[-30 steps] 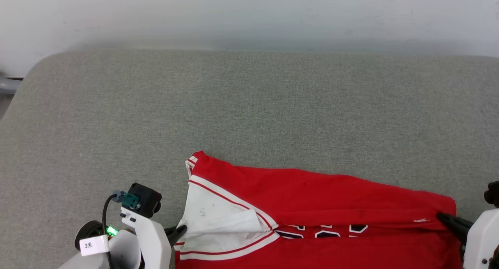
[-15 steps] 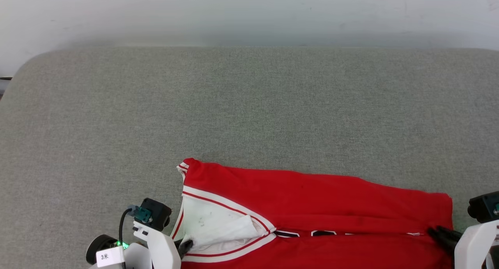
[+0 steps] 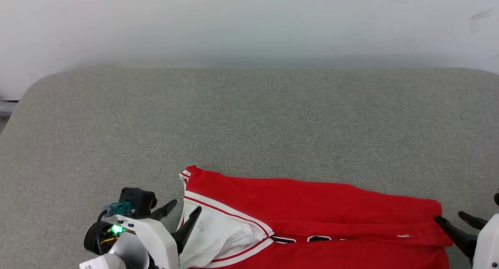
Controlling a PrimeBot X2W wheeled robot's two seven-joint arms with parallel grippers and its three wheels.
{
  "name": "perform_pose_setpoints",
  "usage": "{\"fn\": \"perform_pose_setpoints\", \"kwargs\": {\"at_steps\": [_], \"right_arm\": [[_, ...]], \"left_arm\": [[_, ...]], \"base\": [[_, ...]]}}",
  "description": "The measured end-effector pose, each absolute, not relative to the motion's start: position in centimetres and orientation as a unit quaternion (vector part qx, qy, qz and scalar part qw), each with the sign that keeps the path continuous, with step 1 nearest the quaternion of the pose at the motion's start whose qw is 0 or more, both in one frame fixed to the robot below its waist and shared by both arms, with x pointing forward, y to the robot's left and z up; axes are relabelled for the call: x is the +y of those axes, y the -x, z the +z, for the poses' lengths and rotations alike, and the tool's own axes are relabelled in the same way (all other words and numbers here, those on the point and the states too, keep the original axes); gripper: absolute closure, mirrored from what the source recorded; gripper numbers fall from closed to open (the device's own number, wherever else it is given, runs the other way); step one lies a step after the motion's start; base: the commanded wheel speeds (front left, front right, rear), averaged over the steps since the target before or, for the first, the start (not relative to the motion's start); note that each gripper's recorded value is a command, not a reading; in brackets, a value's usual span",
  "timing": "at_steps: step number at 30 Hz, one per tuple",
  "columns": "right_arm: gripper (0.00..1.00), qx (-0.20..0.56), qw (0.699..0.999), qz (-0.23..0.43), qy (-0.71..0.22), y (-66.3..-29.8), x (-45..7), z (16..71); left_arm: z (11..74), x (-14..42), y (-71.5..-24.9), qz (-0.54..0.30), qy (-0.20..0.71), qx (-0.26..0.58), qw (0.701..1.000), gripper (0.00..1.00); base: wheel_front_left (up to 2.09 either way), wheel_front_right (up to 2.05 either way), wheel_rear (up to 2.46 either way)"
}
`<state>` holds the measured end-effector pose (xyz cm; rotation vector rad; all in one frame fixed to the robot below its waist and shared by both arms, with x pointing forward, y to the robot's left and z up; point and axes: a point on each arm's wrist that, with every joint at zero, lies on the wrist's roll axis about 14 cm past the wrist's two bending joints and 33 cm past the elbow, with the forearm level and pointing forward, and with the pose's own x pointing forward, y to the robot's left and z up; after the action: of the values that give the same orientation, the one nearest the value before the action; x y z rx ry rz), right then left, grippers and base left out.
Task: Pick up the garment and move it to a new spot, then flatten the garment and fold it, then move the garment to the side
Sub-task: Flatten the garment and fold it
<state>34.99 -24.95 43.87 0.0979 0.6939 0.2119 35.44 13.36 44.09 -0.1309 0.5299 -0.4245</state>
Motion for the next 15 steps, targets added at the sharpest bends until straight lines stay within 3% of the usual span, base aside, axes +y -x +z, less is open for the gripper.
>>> {"fn": "perform_pose_setpoints", "kwargs": {"at_steps": [5, 15], "right_arm": [[0.0, 0.347, 0.93, 0.079, -0.093, -33.9, -25.4, 44.0], [0.0, 0.367, 0.915, 0.02, -0.165, -33.3, -26.1, 42.5]], "left_arm": [[48.4, 13.1, -37.4, -0.191, 0.074, 0.122, 0.971, 0.0], [55.9, 15.9, -40.4, -0.109, 0.032, -0.079, 0.99, 0.0]], "base": [[0.0, 0.0, 0.0], [0.0, 0.0, 0.0]]}}
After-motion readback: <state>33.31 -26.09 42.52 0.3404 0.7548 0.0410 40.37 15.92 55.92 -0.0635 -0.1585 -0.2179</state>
